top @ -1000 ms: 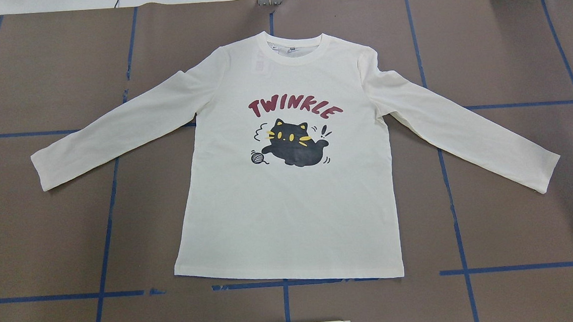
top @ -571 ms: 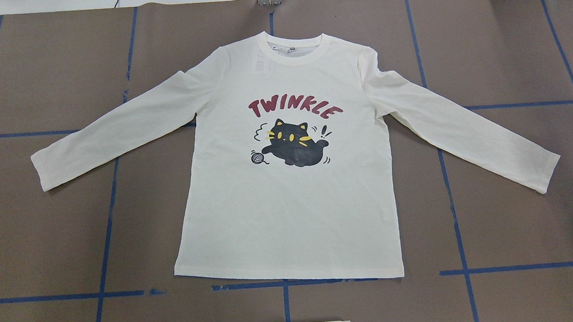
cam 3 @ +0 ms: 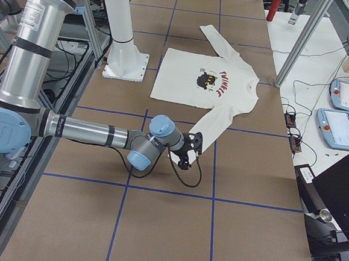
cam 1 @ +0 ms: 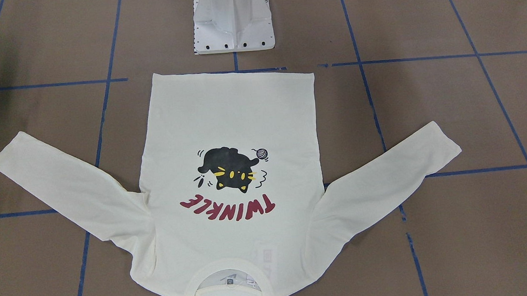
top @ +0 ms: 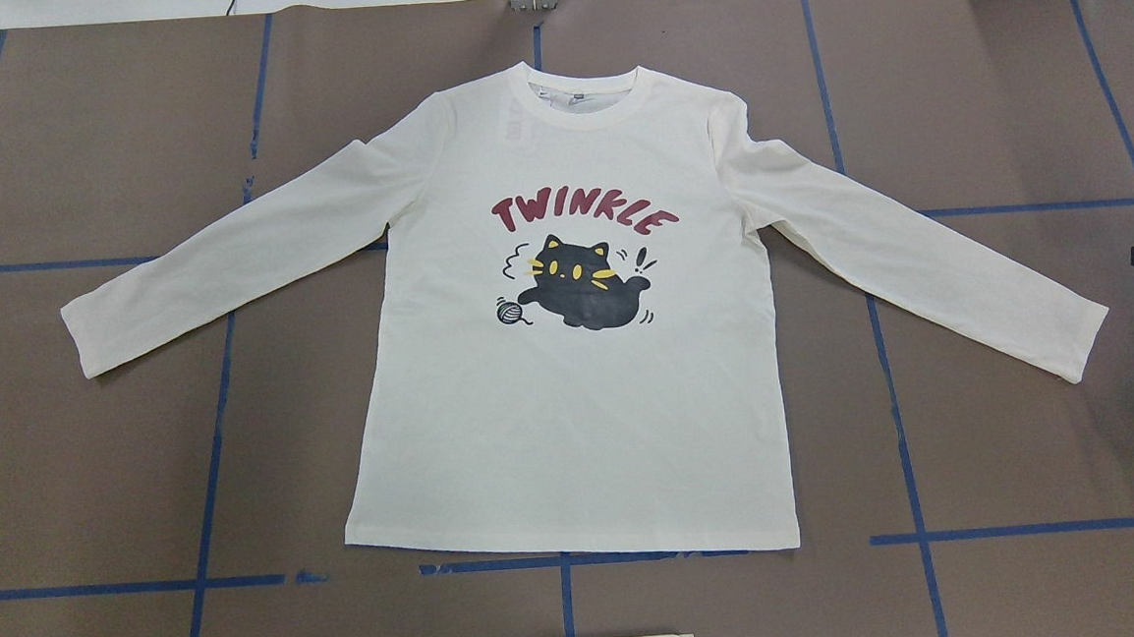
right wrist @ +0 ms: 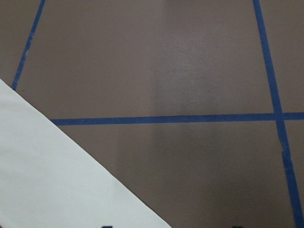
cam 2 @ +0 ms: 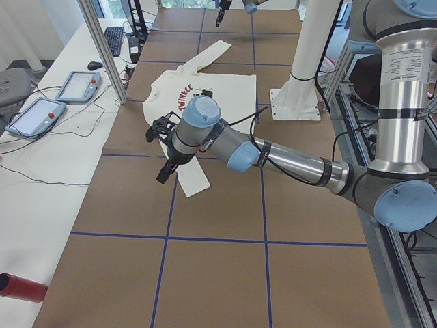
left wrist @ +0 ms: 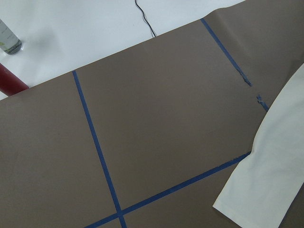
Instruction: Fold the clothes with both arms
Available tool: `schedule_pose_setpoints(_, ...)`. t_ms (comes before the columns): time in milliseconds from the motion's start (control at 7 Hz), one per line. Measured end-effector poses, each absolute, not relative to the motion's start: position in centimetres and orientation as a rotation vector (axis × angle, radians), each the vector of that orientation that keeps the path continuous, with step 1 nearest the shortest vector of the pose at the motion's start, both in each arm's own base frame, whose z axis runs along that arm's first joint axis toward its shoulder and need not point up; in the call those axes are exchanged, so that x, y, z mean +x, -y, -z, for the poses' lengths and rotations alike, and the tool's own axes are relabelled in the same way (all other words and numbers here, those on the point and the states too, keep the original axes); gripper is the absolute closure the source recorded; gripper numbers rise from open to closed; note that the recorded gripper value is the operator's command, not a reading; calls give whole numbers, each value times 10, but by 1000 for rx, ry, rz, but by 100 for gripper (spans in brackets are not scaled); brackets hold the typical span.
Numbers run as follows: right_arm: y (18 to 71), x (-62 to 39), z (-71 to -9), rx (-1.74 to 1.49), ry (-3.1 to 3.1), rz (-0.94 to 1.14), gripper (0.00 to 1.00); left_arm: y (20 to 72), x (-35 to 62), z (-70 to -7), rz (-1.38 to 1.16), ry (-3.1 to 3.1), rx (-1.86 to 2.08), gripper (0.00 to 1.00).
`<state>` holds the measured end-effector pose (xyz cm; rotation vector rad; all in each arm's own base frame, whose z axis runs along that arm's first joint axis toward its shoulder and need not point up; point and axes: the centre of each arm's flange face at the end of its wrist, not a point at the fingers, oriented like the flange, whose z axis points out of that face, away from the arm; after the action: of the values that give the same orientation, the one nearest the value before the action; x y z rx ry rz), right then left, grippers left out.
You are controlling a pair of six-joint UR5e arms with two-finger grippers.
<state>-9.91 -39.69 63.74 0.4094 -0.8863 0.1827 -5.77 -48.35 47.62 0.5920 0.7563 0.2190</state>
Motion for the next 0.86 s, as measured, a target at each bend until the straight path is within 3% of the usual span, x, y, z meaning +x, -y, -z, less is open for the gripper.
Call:
schedule_pose_setpoints(143, 394, -114, -651, 417, 868, -189, 27, 483, -58, -476, -220, -756, 593, 0)
schedule_pose_setpoints(429, 388, -135, -660, 397, 869, -190, 33, 483, -58, -475, -221, -756, 595, 0)
schedule_pose_setpoints(857, 385, -148, -674, 362, 859, -182, 35, 483, -58, -474, -221, -756, 596, 0)
